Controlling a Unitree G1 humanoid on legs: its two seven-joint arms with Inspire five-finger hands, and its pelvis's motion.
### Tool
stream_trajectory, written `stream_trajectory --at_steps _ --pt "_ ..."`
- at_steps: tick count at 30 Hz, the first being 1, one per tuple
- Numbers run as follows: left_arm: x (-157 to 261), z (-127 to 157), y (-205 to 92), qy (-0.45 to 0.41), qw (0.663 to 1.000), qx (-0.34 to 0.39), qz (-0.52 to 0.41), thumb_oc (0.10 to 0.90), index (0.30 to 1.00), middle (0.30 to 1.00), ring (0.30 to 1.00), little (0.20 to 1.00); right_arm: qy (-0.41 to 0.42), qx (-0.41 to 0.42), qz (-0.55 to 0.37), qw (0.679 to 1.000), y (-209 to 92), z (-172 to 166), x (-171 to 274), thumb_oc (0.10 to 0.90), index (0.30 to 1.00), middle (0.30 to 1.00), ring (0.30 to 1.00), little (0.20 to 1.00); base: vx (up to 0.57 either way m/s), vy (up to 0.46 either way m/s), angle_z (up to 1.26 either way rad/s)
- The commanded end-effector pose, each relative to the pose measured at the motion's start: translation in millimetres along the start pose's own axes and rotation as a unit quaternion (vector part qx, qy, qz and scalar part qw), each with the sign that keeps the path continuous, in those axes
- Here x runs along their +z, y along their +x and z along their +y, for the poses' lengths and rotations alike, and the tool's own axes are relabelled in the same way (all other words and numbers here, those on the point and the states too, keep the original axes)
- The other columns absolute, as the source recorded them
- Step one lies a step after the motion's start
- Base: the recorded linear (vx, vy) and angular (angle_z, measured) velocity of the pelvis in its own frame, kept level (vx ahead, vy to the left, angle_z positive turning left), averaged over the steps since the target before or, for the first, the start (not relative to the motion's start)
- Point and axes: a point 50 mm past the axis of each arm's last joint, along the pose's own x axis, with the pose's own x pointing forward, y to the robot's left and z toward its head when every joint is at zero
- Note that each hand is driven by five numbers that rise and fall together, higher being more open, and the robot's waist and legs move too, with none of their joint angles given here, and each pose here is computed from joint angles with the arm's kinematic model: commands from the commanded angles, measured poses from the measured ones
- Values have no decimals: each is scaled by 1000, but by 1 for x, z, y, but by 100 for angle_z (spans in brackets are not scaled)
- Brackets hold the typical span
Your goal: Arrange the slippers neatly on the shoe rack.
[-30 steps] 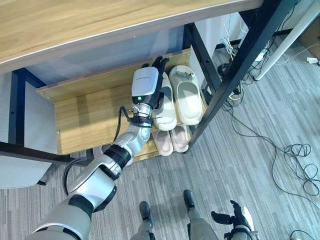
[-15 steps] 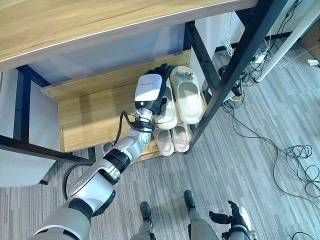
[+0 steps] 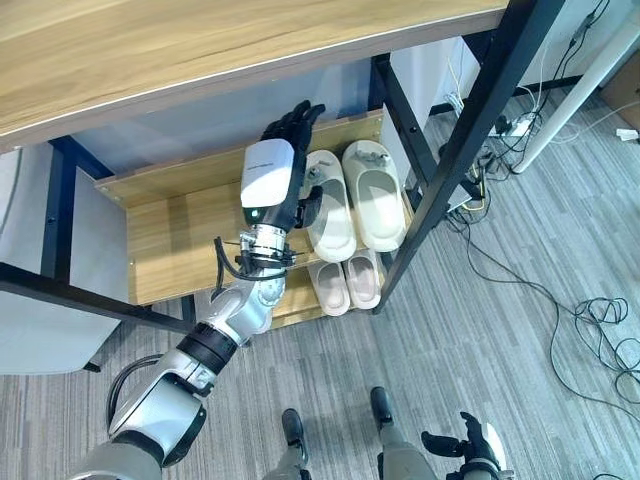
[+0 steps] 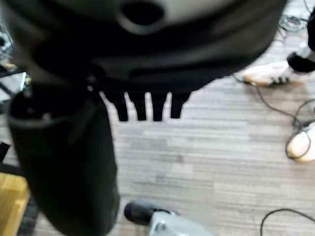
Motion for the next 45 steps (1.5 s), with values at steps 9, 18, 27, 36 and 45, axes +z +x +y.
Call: stream_trajectory --at_steps 9,18,27,36,45 --pt "-21 63 -56 -164 984 62 22 800 900 900 900 900 44 -7 90 995 -15 1 -45 800 900 900 900 900 18 -8 -1" --pt "-56 70 -153 -225 944 -188 153 800 900 900 900 900 5 22 111 994 -21 5 -58 800 900 900 900 900 -20 2 16" --pt "-101 77 -245 -183 881 -264 348 800 900 900 900 900 -14 52 107 993 -27 11 -65 800 900 900 900 900 -39 9 3" --pt "-132 53 -379 -99 716 -289 628 800 900 900 900 900 14 58 112 992 -26 3 -71 800 900 900 900 900 -37 14 7" --pt "-89 42 -476 -165 452 -172 860 800 900 900 900 900 50 69 169 982 -23 -4 -80 800 900 900 900 900 -5 5 2"
